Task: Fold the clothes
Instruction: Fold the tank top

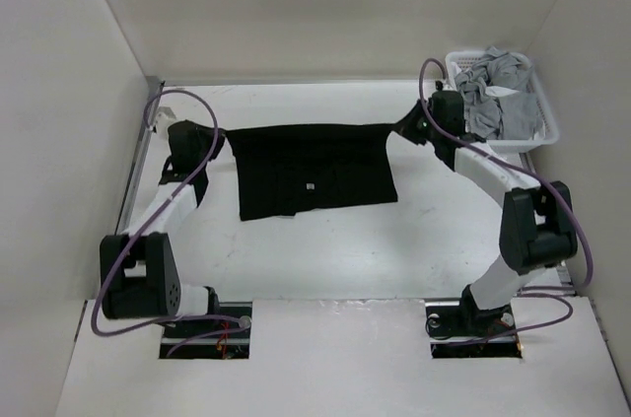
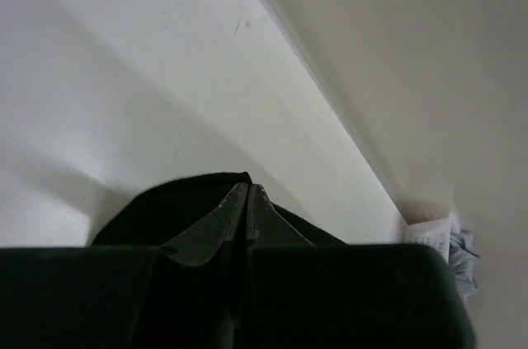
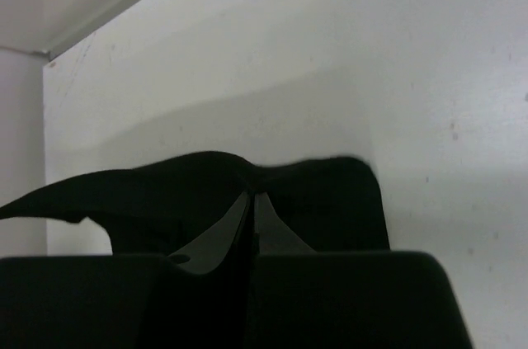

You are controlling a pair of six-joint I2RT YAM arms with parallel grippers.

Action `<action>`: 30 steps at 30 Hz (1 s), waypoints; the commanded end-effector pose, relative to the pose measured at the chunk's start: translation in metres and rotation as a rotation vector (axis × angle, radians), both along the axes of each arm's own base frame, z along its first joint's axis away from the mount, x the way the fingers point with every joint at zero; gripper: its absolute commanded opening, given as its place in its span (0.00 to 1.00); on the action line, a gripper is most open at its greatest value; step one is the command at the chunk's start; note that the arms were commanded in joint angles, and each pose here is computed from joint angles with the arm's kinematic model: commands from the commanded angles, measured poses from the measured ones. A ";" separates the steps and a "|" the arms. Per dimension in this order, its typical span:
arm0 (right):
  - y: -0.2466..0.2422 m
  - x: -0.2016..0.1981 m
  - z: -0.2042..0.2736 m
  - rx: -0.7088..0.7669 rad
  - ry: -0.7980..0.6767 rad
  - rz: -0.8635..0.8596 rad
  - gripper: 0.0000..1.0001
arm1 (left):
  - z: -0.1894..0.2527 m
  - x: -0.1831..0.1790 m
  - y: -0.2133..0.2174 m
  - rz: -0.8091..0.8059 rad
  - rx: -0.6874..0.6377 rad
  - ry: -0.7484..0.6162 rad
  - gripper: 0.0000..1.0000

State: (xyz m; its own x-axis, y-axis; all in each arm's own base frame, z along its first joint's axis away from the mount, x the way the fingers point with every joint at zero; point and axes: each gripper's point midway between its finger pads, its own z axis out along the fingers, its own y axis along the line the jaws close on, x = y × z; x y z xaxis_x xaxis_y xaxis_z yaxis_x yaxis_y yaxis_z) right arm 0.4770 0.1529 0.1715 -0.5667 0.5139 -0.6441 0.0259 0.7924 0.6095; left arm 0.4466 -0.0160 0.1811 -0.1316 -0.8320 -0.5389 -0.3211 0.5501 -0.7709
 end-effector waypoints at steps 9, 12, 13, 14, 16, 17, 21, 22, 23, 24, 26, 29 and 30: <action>-0.013 -0.079 -0.007 0.091 -0.068 -0.028 0.04 | -0.010 -0.091 -0.005 -0.034 -0.047 -0.074 0.00; -0.018 -0.095 -0.024 0.083 -0.041 -0.048 0.03 | -0.026 -0.111 -0.012 -0.072 -0.049 -0.051 0.00; -0.020 -0.100 -0.030 0.080 -0.029 -0.053 0.03 | -0.033 -0.118 -0.014 -0.081 -0.050 -0.037 0.00; -0.022 -0.105 -0.037 0.076 -0.015 -0.058 0.03 | -0.041 -0.126 -0.014 -0.086 -0.046 -0.024 0.00; -0.027 -0.113 -0.052 0.064 0.013 -0.079 0.03 | -0.056 -0.138 -0.012 -0.089 -0.028 0.004 0.00; -0.029 -0.118 -0.060 0.056 0.030 -0.089 0.03 | -0.063 -0.144 -0.013 -0.093 -0.024 0.019 0.01; -0.033 -0.133 -0.092 0.065 0.108 -0.121 0.04 | -0.099 -0.164 -0.014 -0.101 -0.020 0.087 0.04; -0.033 -0.136 -0.099 0.066 0.126 -0.122 0.08 | -0.106 -0.167 -0.012 -0.095 -0.020 0.097 0.07; -0.032 -0.138 -0.104 0.065 0.136 -0.120 0.14 | -0.111 -0.169 -0.010 -0.087 -0.020 0.109 0.10; -0.033 -0.138 -0.105 0.061 0.133 -0.117 0.21 | -0.113 -0.169 -0.008 -0.080 -0.023 0.114 0.15; -0.032 -0.137 -0.104 0.058 0.125 -0.109 0.35 | -0.107 -0.167 -0.003 -0.072 -0.028 0.102 0.21; -0.030 -0.132 -0.098 0.056 0.111 -0.094 0.47 | -0.084 -0.157 0.000 -0.071 -0.031 0.052 0.21; -0.031 -0.128 -0.099 0.057 0.115 -0.090 0.50 | -0.076 -0.153 -0.002 -0.076 -0.030 0.036 0.21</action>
